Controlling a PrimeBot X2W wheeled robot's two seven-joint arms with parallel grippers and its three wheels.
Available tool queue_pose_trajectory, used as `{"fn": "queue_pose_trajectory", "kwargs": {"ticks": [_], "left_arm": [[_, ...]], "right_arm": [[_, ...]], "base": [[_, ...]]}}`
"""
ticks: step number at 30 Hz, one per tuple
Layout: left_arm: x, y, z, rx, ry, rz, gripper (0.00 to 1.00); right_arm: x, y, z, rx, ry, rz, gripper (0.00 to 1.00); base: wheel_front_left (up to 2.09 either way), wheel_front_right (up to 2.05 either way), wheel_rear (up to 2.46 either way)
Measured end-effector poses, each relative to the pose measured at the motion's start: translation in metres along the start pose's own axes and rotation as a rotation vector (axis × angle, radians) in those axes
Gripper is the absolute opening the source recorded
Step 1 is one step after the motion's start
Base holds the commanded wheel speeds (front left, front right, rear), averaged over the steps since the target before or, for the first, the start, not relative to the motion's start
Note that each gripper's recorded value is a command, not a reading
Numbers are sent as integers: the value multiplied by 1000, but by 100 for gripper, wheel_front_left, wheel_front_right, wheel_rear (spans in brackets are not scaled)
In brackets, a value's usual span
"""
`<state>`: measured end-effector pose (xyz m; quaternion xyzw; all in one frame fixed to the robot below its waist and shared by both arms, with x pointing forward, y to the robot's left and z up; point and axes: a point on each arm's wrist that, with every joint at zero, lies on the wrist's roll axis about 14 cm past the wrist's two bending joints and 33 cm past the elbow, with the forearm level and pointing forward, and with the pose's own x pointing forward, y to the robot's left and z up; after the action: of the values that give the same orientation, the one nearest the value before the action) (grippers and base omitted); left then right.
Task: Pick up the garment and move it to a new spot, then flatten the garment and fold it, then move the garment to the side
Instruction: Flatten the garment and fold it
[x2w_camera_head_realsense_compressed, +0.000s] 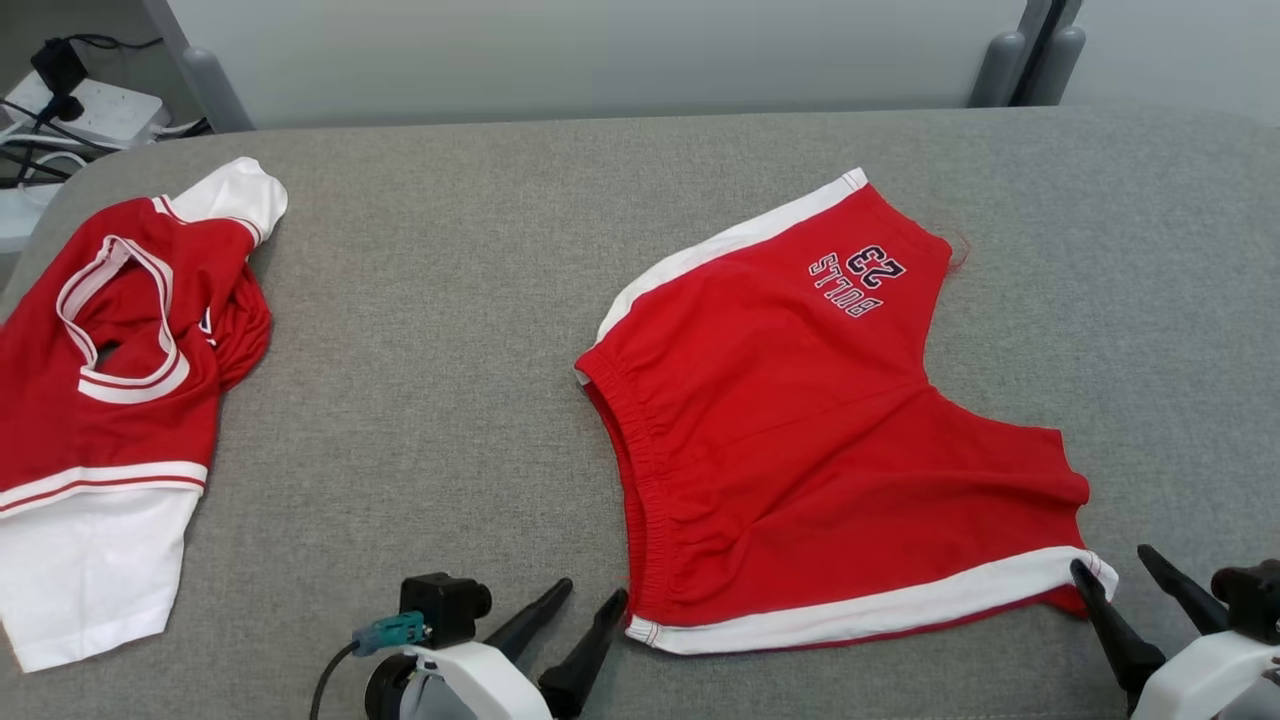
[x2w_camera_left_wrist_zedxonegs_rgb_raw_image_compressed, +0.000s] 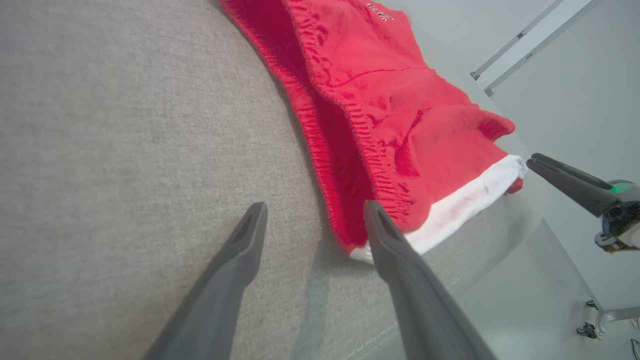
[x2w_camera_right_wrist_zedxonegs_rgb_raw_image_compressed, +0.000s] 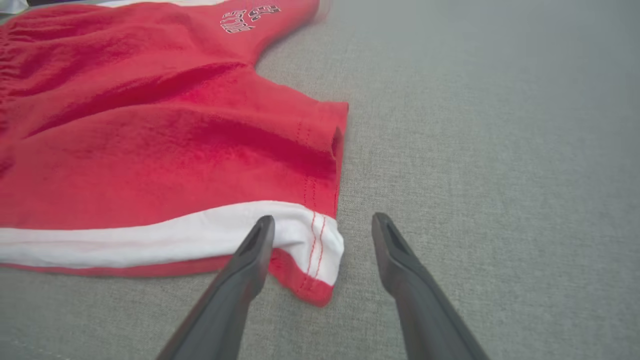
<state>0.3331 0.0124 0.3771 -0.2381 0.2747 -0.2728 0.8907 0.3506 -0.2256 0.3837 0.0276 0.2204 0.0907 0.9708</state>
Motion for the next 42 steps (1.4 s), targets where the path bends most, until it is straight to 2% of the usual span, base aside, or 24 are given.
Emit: {"fn": "queue_pose_trajectory", "kwargs": {"ticks": [4, 9, 16, 20, 24, 30, 34, 42], "left_arm": [[-1, 6, 35, -6, -115, 34, 100], [-17, 11, 83, 53, -300, 107, 100], [-61, 9, 142, 197, -559, 229, 100], [-91, -3, 169, 259, -710, 275, 100], [-110, -11, 181, 313, -787, 307, 100], [-125, -21, 182, 390, -822, 316, 100], [-126, -18, 166, 450, -777, 344, 100], [-123, -3, 136, 449, -684, 376, 100]], "right_arm": [[-2, -2, 25, -18, -80, -5, 100], [-7, 0, 47, -23, -163, -8, 100], [-10, 37, 79, -39, -307, 59, 100], [-16, 53, 101, -13, -404, 65, 100], [-27, 61, 131, 25, -523, 53, 100], [-36, 69, 128, 75, -547, 46, 100], [-39, 73, 119, 81, -531, 49, 100], [-45, 70, 94, 82, -475, 31, 100]], "base": [[0, 0, 0], [0, 0, 0], [0, 0, 0], [0, 0, 0], [0, 0, 0], [0, 0, 0], [0, 0, 0], [0, 0, 0]]}}
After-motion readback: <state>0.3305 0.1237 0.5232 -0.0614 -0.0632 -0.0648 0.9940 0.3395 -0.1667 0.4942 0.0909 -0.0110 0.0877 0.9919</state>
